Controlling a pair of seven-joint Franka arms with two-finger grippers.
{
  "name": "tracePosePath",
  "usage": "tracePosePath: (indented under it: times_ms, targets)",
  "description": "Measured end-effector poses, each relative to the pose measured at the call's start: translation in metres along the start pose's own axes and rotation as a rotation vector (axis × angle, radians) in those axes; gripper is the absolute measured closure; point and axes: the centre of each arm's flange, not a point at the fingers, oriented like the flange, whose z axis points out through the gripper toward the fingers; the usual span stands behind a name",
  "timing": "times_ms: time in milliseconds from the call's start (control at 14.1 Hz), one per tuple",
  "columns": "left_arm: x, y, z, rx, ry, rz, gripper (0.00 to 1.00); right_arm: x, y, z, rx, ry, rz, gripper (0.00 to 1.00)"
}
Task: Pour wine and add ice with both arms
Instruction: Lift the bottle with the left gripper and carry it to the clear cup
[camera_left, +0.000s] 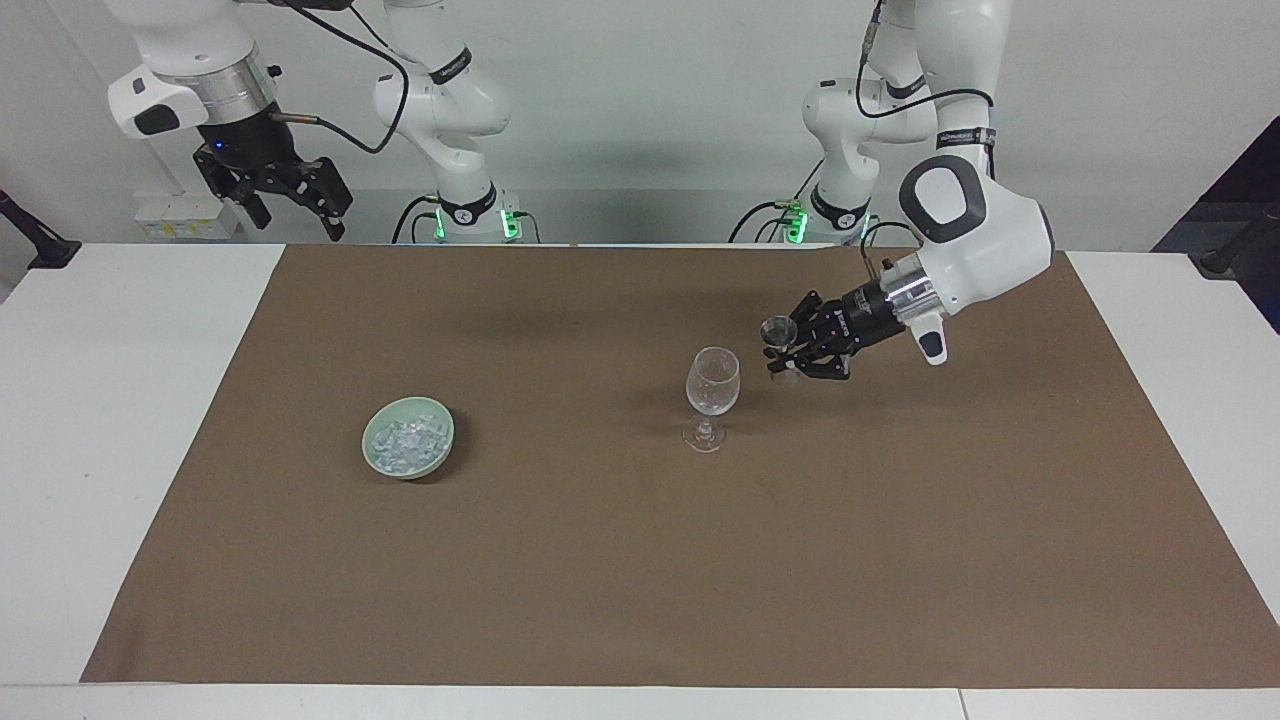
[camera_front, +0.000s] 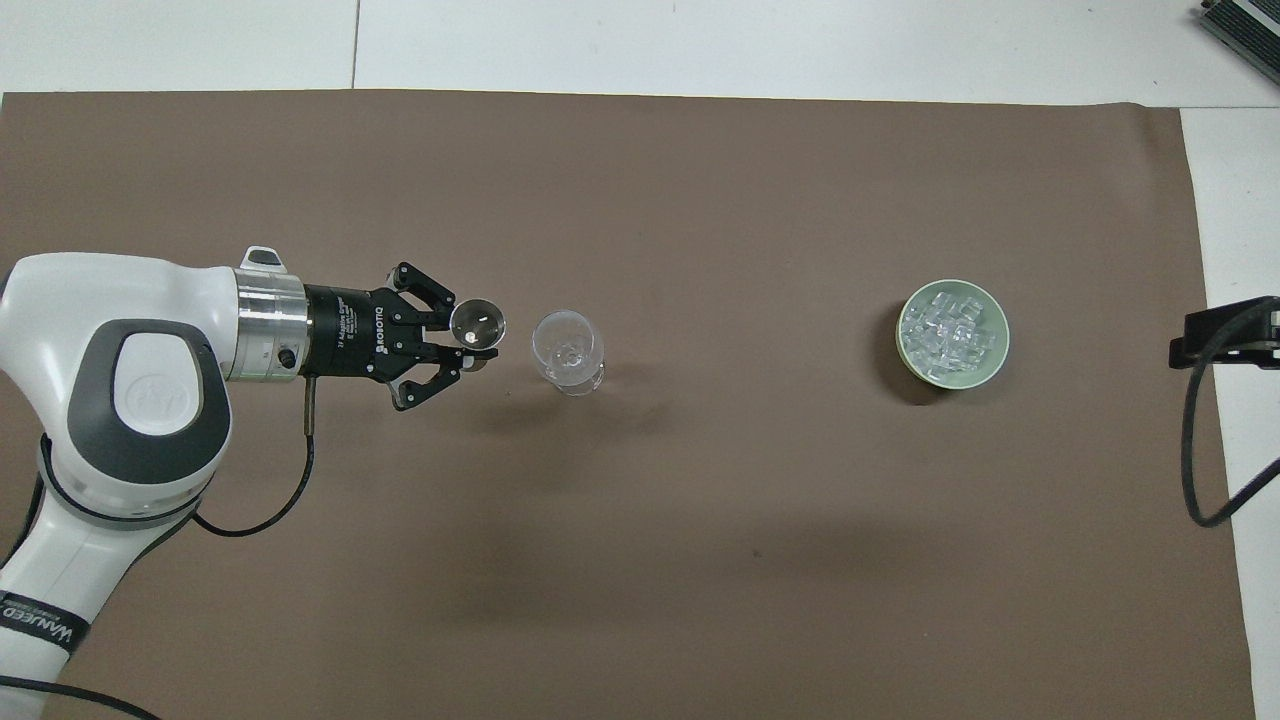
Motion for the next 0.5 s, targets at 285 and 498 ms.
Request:
tracePosePath:
  times_ms: [285, 498]
  targets:
    - [-0.024, -0.005, 0.018, -0.021, 0.085, 0.029, 0.78, 0.000, 0.000, 0.000, 0.000, 0.001, 0.000, 0.00]
    - [-0.033, -0.007, 0.023, -0.029, 0.126, 0.065, 0.78, 0.000, 0.000, 0.000, 0.000, 0.001, 0.000, 0.00]
